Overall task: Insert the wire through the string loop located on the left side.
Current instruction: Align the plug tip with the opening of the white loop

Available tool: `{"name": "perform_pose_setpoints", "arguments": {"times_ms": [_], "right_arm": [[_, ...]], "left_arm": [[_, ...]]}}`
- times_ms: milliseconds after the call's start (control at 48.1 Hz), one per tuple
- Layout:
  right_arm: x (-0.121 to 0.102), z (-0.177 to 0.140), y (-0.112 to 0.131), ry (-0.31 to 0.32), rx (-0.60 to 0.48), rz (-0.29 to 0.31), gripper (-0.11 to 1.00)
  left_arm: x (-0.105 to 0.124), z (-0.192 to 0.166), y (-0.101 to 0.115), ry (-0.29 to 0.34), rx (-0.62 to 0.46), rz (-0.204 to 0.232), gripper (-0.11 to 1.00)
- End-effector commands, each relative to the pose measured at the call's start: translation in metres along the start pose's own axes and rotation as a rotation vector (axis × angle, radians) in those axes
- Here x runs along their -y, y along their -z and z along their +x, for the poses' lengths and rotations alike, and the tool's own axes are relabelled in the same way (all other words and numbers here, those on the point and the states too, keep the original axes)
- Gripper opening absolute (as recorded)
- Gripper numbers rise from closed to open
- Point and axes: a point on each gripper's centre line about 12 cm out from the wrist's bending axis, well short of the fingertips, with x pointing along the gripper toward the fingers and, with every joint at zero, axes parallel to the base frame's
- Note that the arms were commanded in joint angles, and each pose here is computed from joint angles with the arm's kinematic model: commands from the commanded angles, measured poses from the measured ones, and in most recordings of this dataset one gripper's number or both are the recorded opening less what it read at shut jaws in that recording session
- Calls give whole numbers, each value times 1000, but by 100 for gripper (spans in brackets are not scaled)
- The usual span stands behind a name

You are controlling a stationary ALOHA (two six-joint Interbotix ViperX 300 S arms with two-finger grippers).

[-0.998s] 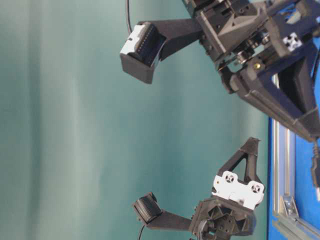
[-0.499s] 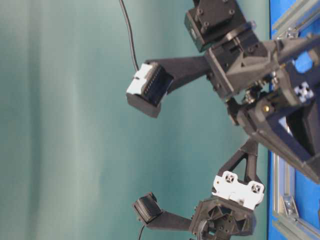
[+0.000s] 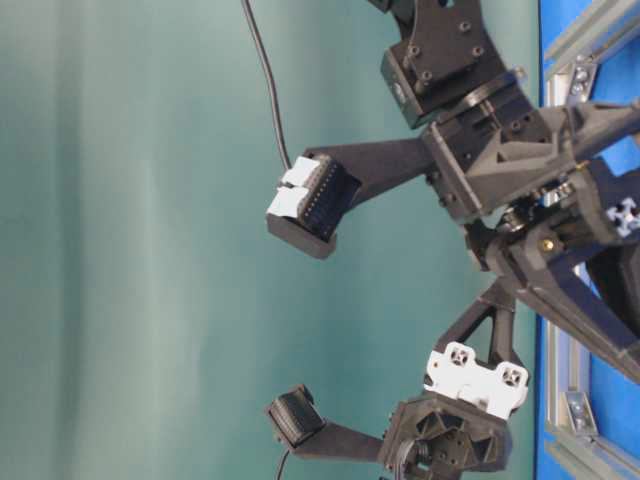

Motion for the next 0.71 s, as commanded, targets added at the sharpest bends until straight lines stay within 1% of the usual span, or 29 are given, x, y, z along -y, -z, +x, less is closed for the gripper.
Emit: {"name": "perform_pose_setpoints", "arguments": {"times_ms": [0, 686], "right_arm": [[-2, -1, -14, -5, 40, 3, 0], [-3, -1, -15, -6, 44, 2, 0]], "left_arm": [[2, -2, -16, 6, 47, -1, 0], [2, -2, -15, 6, 44, 0, 0]]}}
